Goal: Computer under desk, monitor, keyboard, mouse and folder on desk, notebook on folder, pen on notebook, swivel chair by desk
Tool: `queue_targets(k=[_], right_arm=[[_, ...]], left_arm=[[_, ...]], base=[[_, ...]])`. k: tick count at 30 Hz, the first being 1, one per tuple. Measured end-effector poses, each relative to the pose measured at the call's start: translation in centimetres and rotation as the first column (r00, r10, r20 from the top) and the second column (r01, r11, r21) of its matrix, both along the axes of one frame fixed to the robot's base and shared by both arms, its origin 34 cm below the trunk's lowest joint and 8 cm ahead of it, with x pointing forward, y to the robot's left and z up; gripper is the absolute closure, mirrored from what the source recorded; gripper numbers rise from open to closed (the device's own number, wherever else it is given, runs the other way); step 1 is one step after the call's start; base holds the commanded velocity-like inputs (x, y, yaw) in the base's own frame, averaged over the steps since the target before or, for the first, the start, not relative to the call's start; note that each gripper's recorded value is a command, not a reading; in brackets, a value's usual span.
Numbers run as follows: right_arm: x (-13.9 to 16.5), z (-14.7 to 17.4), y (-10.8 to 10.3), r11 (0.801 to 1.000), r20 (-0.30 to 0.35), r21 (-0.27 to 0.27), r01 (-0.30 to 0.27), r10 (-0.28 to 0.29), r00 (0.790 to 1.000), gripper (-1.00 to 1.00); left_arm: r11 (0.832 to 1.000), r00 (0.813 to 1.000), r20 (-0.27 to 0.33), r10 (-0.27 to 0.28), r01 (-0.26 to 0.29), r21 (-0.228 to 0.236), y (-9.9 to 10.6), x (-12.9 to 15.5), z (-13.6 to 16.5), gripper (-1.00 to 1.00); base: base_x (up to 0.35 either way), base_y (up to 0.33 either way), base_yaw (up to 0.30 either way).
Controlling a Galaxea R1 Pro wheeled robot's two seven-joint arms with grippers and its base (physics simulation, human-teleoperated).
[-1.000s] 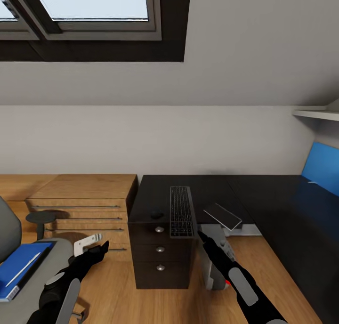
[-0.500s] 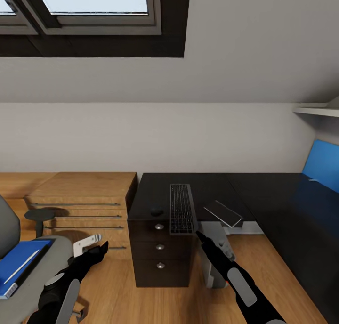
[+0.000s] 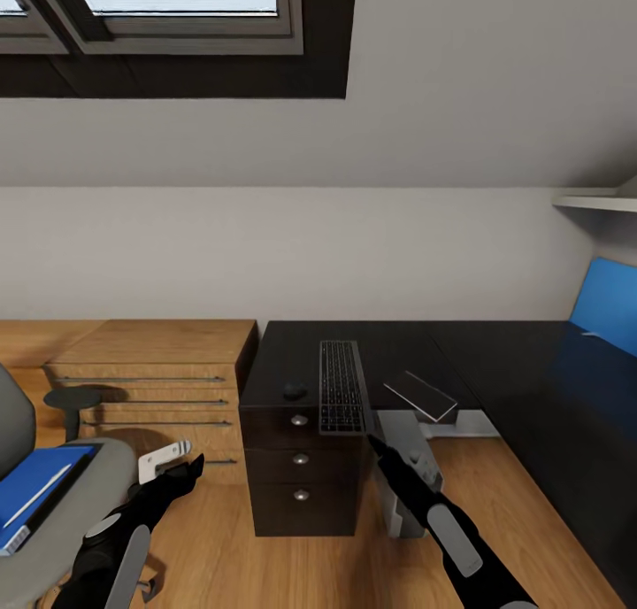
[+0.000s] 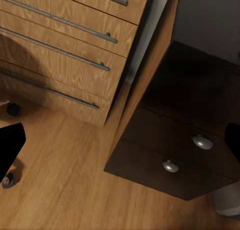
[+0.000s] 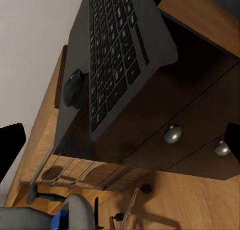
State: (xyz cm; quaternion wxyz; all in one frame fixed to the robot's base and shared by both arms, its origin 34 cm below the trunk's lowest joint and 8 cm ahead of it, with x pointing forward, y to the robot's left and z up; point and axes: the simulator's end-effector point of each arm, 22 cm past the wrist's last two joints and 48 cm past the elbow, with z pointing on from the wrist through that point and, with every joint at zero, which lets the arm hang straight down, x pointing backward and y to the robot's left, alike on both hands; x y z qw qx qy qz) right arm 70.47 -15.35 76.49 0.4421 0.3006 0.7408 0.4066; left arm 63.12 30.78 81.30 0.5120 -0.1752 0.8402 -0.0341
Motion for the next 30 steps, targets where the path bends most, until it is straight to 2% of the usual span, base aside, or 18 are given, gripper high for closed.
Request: queue_targets(k=[6, 16, 22, 30], right_arm=[[-1.1, -1.3, 1.4, 0.996, 0.052, 0.057, -0.061, 0.058, 0.997, -1.0], [-3.4, -3.8, 2.8, 0.98, 0.112, 0.153, -0.131, 0.114, 0.987, -1.0], [-4.1, -4.9, 3.1, 0.973, 0.13, 0.177, -0.148, 0.126, 0.984, -1.0], [-4.3, -6.3, 3.4, 0.972, 0.136, 0.18, -0.153, 0.13, 0.982, -1.0]], left_arm=[[1.0, 1.0, 0.0, 0.0, 0.0, 0.0, 0.0, -0.1, -1.0, -1.0], [1.0, 1.0, -0.005, 0.0, 0.0, -0.003, -0.1, -0.4, -3.1, -1.0], [1.0, 1.0, -0.005, 0.0, 0.0, -0.004, -0.1, -0.5, -4.2, -1.0], [1.0, 1.0, -0.006, 0.0, 0.0, -0.005, -0.2, -0.7, -5.8, -1.0]], base=[[0.0, 0.0, 0.0], [0.0, 0.0, 0.0], [0.0, 0.0, 0.0], [0.0, 0.0, 0.0]])
